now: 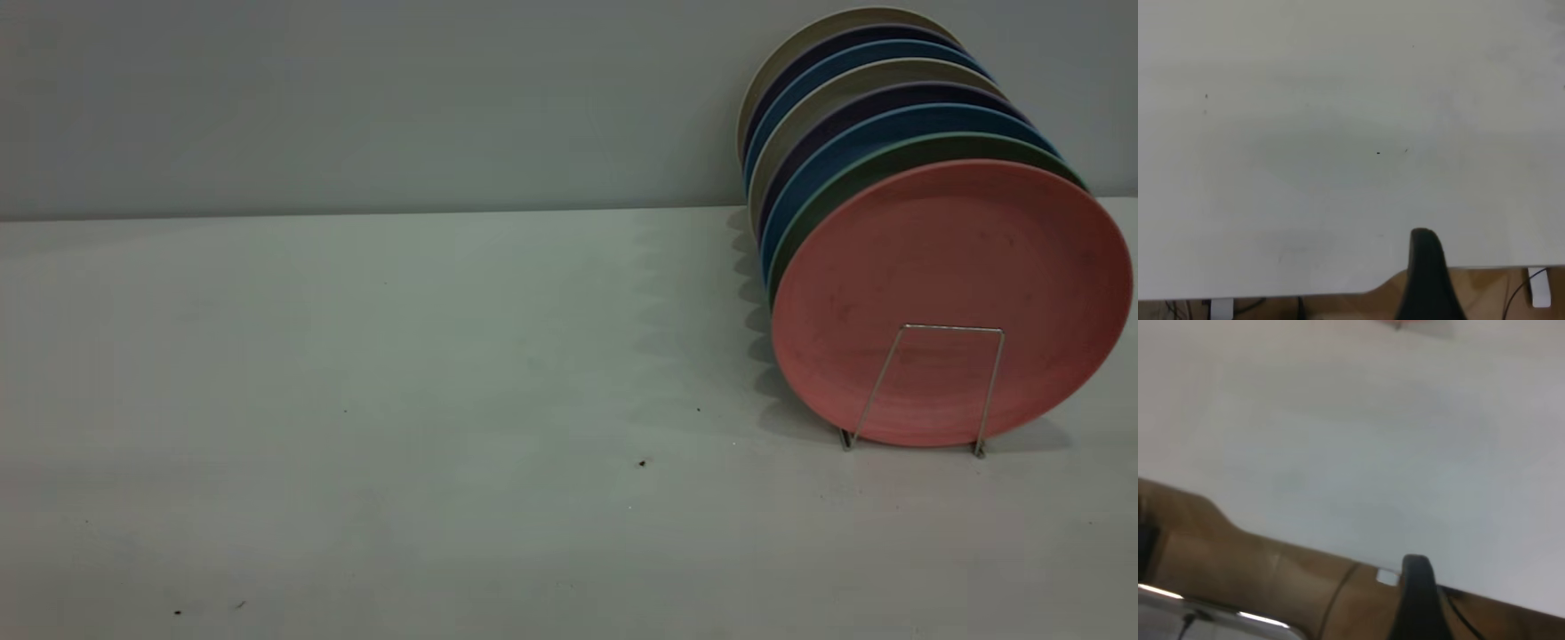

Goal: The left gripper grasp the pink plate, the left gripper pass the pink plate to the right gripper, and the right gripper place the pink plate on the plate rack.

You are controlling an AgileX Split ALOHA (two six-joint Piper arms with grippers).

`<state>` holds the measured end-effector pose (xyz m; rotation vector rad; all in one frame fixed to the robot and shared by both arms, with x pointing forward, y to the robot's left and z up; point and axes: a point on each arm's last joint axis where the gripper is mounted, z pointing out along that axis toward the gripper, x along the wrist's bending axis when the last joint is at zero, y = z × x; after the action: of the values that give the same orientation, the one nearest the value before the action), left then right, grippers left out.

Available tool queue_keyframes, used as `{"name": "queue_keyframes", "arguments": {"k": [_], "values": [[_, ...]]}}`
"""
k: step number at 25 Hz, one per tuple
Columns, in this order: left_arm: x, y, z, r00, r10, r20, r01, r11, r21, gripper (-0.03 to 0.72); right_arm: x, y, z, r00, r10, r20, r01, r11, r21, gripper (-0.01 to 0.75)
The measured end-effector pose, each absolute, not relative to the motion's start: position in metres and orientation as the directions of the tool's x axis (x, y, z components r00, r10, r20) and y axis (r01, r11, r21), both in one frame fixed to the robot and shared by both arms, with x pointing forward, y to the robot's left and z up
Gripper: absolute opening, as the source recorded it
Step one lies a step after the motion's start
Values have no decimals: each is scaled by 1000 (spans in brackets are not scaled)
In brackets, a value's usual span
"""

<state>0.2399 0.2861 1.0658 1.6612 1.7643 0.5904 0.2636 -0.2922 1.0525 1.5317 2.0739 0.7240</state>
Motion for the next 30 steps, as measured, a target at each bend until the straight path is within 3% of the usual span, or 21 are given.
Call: {"name": "queue_keyframes", "arguments": {"k": [10, 30], "values": [[230, 287, 1045, 41, 997, -69, 684, 22, 729, 542, 252, -292, 1041, -291, 956, -48, 619, 226, 752, 568], [230, 291, 1033, 10, 999, -39, 668, 22, 743, 542, 253, -291, 1038, -295, 954, -52, 621, 233, 748, 565]]}}
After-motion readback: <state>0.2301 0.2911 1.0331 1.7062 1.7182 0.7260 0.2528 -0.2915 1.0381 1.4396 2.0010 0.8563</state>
